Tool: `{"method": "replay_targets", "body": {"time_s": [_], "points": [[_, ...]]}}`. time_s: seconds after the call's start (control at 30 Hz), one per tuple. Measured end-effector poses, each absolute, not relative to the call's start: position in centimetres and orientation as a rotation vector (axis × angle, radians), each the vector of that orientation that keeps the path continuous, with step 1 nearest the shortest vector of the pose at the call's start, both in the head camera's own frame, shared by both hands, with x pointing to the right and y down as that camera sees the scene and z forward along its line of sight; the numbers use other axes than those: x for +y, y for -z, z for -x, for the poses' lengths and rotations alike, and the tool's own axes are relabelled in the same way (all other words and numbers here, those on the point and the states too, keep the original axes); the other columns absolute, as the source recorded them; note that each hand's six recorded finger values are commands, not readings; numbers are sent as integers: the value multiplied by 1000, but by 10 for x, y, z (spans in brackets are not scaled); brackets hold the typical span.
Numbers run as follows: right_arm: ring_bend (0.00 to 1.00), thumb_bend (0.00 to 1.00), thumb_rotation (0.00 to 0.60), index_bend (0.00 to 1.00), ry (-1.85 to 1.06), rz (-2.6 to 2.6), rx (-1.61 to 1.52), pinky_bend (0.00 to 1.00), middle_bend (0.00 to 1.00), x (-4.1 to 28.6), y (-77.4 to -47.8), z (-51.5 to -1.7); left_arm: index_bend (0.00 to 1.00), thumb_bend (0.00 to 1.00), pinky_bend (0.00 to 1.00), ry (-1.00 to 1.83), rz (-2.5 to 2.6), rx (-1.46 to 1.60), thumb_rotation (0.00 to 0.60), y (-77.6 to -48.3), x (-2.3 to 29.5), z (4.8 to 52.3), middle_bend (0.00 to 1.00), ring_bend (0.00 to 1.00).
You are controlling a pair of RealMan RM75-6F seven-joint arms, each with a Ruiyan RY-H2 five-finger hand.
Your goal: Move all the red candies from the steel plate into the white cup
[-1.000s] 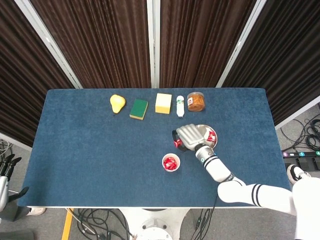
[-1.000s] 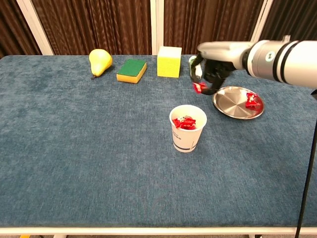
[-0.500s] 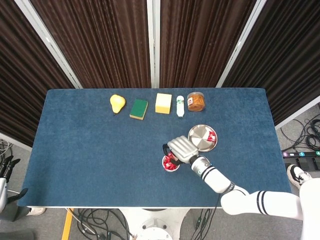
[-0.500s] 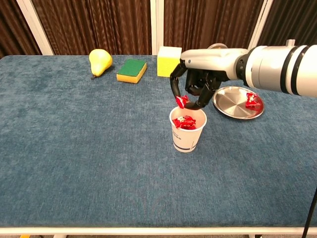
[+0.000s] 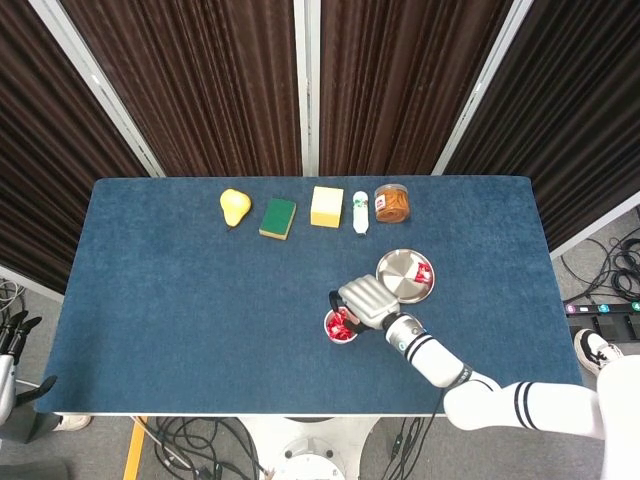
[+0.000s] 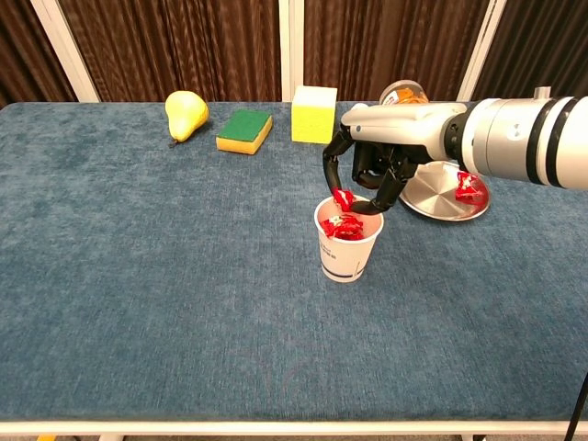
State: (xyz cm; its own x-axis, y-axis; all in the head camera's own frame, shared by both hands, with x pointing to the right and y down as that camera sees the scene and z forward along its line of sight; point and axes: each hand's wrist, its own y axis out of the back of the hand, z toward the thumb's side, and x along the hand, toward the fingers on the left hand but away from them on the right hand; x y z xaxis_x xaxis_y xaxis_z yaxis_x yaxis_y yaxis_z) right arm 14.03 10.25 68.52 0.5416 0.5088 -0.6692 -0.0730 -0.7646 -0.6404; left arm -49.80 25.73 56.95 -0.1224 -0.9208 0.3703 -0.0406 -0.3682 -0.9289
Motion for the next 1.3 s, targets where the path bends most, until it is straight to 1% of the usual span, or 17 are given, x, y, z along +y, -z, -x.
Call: {"method": "replay_targets", "body": {"time_s": [0.07,0.17,0.3,0.43,0.5,0.6,0.63,0.67,0.7,0.73,0.8,0.83,0.93,1.0,1.07,1.13,1.3], "points": [[902,308,600,408,-1214,2155,-346,1000,876,102,-685,-141,220,0,204,1576,1436,1114,600,-570,257,498,212,209],[902,308,600,389,-1213,2155,-347,1000,876,102,-684,-142,219,0,204,1575,1437,1112,600,-570,257,497,212,209],[901,308,600,383,-1199,2154,-376,1000,876,99,-678,-144,220,0,204,1574,1436,1112,600,-570,256,498,212,210],[894,308,600,386,-1186,2112,-438,1000,875,89,-665,-155,220,0,205,1568,1434,1114,600,-569,255,497,212,210],[853,312,600,394,-1186,2074,-477,1000,854,83,-658,-165,220,0,204,1564,1434,1114,600,-569,254,497,212,209],[745,321,600,402,-1201,1996,-566,995,757,76,-644,-190,220,0,204,1556,1437,1114,600,-569,252,496,212,209],[694,321,600,398,-1214,1960,-608,965,711,74,-639,-205,220,0,204,1554,1437,1115,600,-569,251,495,212,209],[642,322,600,389,-1225,1933,-642,911,668,74,-634,-217,220,0,204,1552,1438,1115,600,-570,250,495,212,209],[571,323,600,366,-1238,1906,-677,806,607,74,-630,-230,220,0,204,1552,1438,1115,600,-570,250,495,212,209],[497,324,600,343,-1255,1872,-724,681,546,77,-624,-249,220,0,204,1551,1439,1115,600,-570,249,495,212,209],[366,324,600,281,-1270,1833,-790,476,447,82,-614,-275,220,0,204,1551,1440,1118,600,-571,248,495,212,210],[300,324,600,245,-1279,1814,-831,394,403,88,-609,-293,220,0,204,1552,1440,1119,600,-571,247,495,212,210],[127,326,600,137,-1307,1772,-909,211,279,109,-595,-337,220,0,204,1555,1440,1116,600,-572,245,495,212,210],[40,327,600,62,-1327,1752,-943,123,210,125,-587,-361,220,0,204,1552,1440,1114,600,-572,243,493,212,209],[4,328,600,17,-1345,1733,-978,77,168,143,-577,-385,220,0,204,1546,1439,1112,600,-571,241,491,212,210],[0,331,600,2,-1352,1719,-1012,38,141,160,-568,-404,219,0,204,1542,1439,1111,600,-571,240,489,212,210],[0,334,600,0,-1364,1691,-1062,2,112,194,-551,-431,220,0,204,1537,1428,1113,600,-569,239,485,212,210]]}}
